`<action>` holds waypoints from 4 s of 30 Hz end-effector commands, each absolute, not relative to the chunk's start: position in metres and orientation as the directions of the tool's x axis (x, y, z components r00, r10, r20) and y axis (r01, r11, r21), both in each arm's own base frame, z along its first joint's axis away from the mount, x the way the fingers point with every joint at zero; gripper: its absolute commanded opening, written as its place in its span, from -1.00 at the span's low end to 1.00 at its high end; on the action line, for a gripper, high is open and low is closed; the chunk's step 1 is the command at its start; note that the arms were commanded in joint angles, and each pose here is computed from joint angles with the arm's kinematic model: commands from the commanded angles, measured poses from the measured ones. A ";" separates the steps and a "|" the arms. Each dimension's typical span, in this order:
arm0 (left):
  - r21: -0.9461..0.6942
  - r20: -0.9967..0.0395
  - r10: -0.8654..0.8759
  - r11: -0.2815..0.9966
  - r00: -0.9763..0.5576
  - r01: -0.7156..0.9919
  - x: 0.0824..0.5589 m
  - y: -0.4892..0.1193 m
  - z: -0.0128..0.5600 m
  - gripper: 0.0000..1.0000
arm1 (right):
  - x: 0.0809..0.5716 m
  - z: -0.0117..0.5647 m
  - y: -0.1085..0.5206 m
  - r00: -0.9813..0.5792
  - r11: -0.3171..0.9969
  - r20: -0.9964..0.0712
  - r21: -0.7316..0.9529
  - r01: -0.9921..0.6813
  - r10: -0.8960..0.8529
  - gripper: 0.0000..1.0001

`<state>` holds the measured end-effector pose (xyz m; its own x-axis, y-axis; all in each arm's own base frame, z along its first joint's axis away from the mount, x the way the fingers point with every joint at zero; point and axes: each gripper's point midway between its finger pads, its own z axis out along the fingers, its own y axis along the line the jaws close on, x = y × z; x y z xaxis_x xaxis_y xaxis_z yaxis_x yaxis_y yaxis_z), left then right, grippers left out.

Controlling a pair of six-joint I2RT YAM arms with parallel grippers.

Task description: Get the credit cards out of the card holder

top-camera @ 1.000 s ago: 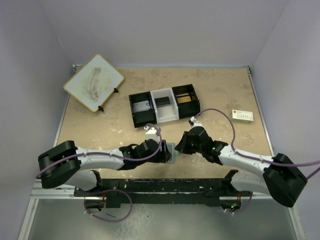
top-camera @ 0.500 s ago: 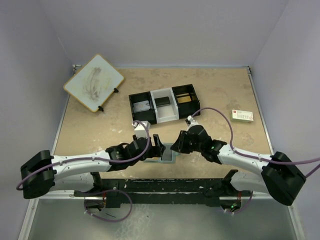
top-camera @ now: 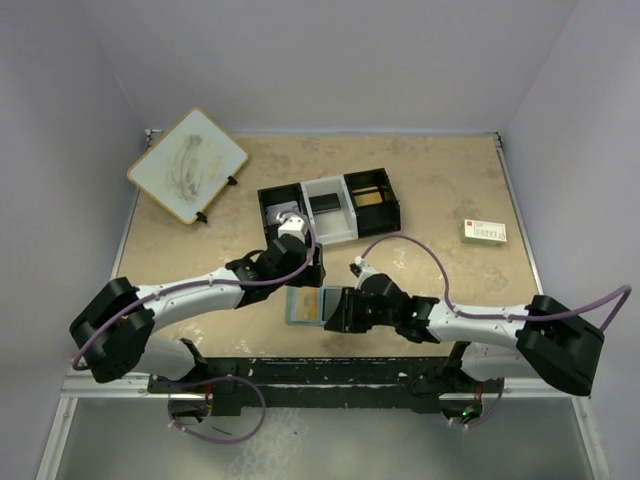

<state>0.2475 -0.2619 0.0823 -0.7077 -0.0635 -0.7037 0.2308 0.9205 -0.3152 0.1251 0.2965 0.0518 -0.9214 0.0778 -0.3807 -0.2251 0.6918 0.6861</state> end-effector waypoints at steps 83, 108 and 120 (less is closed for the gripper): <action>-0.272 -0.621 0.138 0.885 -0.771 0.377 0.233 -0.298 0.066 -0.20 | 0.192 0.029 0.269 -0.804 0.511 -0.209 0.849 0.133 0.557 -0.47; -0.238 -0.535 0.167 0.911 -0.828 0.338 0.208 -0.271 0.009 -0.75 | 0.192 0.006 0.291 -0.747 0.399 -0.050 0.867 0.297 0.663 -0.47; -0.230 -0.533 0.149 0.922 -0.833 0.312 0.206 -0.264 0.009 -0.81 | 0.185 0.013 0.289 -0.762 0.376 -0.073 0.897 0.232 0.644 -0.98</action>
